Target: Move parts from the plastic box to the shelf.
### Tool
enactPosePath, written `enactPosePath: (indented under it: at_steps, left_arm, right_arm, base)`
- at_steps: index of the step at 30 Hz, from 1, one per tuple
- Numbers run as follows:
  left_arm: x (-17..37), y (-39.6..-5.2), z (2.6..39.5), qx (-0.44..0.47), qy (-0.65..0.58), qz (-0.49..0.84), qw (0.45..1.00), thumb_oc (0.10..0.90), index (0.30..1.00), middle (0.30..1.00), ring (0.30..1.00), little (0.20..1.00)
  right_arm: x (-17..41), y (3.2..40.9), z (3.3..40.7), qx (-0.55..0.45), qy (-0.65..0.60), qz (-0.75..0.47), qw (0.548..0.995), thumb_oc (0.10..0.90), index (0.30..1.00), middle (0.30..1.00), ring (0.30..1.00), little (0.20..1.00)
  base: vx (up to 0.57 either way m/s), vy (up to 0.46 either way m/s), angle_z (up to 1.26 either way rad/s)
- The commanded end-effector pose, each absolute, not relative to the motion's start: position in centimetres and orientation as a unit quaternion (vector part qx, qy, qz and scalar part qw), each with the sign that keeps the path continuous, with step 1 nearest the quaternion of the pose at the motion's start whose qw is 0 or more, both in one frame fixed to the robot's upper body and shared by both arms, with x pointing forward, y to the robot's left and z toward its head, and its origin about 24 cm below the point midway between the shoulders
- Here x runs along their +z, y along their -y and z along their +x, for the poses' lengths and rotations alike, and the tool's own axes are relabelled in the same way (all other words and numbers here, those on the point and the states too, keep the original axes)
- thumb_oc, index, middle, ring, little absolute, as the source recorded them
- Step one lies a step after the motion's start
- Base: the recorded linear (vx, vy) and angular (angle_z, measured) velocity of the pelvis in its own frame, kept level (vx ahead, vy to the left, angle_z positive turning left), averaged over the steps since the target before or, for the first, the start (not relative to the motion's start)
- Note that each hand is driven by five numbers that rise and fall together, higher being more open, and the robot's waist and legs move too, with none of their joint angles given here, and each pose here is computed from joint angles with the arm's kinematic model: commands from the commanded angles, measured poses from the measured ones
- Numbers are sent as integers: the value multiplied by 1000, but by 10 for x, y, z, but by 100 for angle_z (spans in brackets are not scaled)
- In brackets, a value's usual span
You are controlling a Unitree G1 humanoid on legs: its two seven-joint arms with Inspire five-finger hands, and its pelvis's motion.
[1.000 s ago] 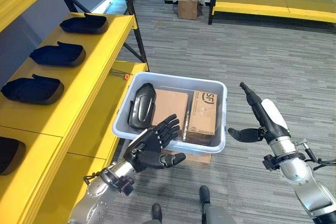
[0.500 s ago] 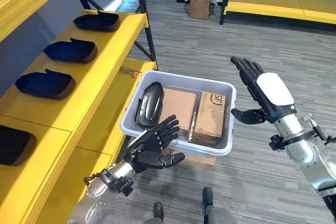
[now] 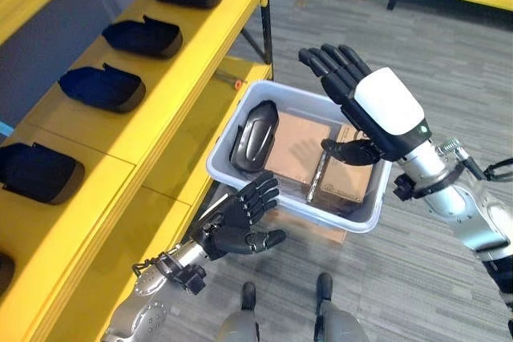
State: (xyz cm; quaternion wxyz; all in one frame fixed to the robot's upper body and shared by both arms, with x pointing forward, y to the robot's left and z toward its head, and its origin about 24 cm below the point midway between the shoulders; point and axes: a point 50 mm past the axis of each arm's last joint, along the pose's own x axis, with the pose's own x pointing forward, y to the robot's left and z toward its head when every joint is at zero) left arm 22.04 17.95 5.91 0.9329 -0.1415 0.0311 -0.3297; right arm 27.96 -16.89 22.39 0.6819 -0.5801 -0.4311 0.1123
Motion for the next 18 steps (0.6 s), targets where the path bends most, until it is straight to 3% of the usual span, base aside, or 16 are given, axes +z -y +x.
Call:
enactPosePath:
  at_steps: [1,18]
  left_arm:
    - [100,-170,222,-387,72,-142,908,900,1000,1000,1000,1000]
    - [109,-167,221,-422,86,-121,894,900,1000,1000,1000,1000]
  right_arm:
    - [264,149,274,98,527,-582,611,900,1000,1000,1000,1000]
    - [272,173,312,19,486,-688,539,900,1000,1000,1000,1000]
  base:
    - [-77,-28,11]
    - [-39,-68,12]
